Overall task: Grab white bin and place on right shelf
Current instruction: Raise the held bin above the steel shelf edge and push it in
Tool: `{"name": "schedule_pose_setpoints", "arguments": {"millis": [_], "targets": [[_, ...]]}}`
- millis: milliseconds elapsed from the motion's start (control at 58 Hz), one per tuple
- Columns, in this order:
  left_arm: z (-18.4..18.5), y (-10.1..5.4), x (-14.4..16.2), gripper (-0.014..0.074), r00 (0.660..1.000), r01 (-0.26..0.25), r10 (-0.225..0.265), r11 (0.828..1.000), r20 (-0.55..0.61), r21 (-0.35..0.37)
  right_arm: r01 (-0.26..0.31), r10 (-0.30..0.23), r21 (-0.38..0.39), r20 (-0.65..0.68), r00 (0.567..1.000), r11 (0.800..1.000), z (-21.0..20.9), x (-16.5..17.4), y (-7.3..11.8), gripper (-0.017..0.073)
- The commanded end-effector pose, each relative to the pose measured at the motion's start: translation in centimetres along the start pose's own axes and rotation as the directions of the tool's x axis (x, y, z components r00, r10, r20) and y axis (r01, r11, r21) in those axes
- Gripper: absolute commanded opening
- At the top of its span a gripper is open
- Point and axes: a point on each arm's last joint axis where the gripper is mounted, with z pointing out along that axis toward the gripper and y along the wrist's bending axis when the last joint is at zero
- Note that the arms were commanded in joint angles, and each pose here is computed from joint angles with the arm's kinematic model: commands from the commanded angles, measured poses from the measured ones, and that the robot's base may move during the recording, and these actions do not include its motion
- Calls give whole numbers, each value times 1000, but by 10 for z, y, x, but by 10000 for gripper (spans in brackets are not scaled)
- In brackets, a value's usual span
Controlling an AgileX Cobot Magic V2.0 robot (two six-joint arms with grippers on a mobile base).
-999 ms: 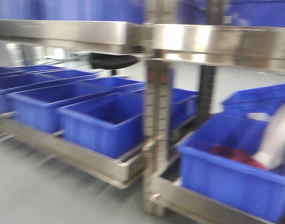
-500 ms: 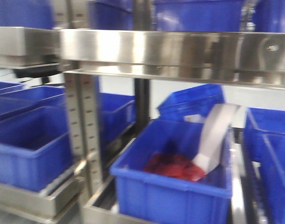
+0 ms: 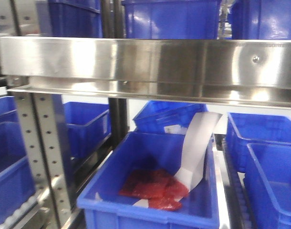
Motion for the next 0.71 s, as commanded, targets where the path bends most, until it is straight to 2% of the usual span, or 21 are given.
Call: {"name": "schedule_pose_setpoints", "arguments": {"millis": [0, 689], "targets": [[-4, -53, 22, -126, 976, -23, 89, 949, -199, 315, 32, -67, -265, -124, 990, 964, -7, 11, 42, 62], [-4, -53, 22, -126, 976, -23, 89, 949, -199, 315, 33, -66, -259, -118, 991, 965, -7, 11, 41, 62]]}}
